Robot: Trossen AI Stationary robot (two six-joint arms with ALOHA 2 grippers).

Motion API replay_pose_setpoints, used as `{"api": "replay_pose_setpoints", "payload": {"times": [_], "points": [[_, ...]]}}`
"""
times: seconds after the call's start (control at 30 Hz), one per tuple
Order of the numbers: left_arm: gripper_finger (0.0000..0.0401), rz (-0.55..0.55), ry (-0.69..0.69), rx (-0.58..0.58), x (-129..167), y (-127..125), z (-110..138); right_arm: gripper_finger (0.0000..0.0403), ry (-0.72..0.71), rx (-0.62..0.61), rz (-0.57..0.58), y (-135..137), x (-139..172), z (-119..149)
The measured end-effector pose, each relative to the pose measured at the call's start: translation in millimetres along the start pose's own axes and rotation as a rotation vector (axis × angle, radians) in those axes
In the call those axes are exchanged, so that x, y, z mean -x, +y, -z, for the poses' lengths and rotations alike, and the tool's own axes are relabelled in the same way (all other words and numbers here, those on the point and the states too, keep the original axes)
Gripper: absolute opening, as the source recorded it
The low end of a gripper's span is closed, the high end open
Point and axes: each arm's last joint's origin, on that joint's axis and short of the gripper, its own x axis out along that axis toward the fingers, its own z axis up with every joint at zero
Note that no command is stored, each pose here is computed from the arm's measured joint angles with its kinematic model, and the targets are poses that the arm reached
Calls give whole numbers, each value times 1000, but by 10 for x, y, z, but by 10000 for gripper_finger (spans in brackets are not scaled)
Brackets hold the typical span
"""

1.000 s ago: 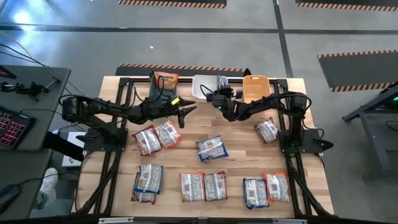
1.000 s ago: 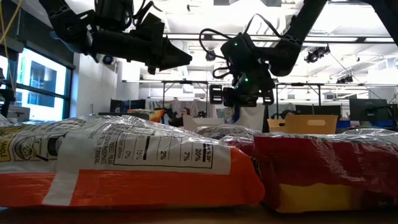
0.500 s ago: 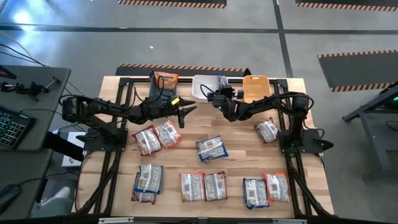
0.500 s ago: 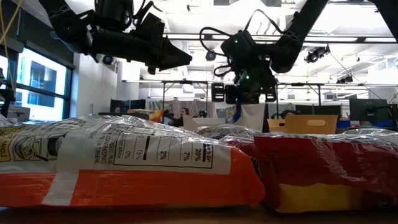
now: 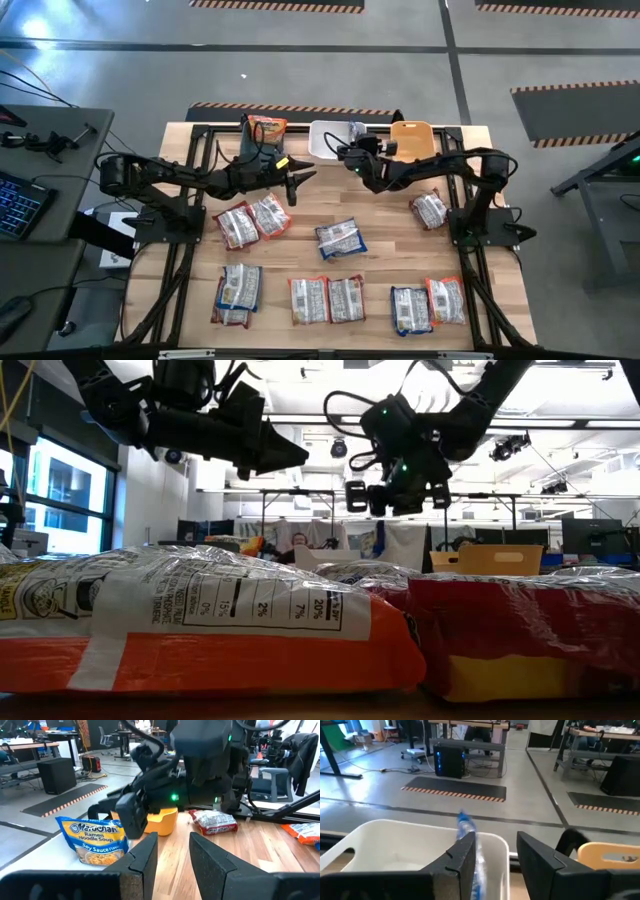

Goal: Sort Maruchan noodles
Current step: Put the top blue noodle pack into the white bin

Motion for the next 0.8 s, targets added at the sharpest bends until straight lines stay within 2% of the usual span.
{"api": "replay_pose_setpoints", "payload": {"times": [0.13, 0.33, 0.5, 0.67, 0.8], "points": [[104, 0, 3, 0, 0, 1, 3, 124, -15, 35, 0, -35, 37, -119], [104, -1, 5, -8, -1, 1, 5, 119, 84, 6, -307, -61, -2, -306], [104, -1, 34, -18, -1, 1, 32, 119, 232, 56, -457, -38, -64, -424], [104, -3, 43, -20, -1, 6, 40, 119, 338, 247, -628, 30, -44, -590], [104, -3, 43, -20, -1, 6, 40, 121, 306, 570, -713, 66, 59, -626]]}}
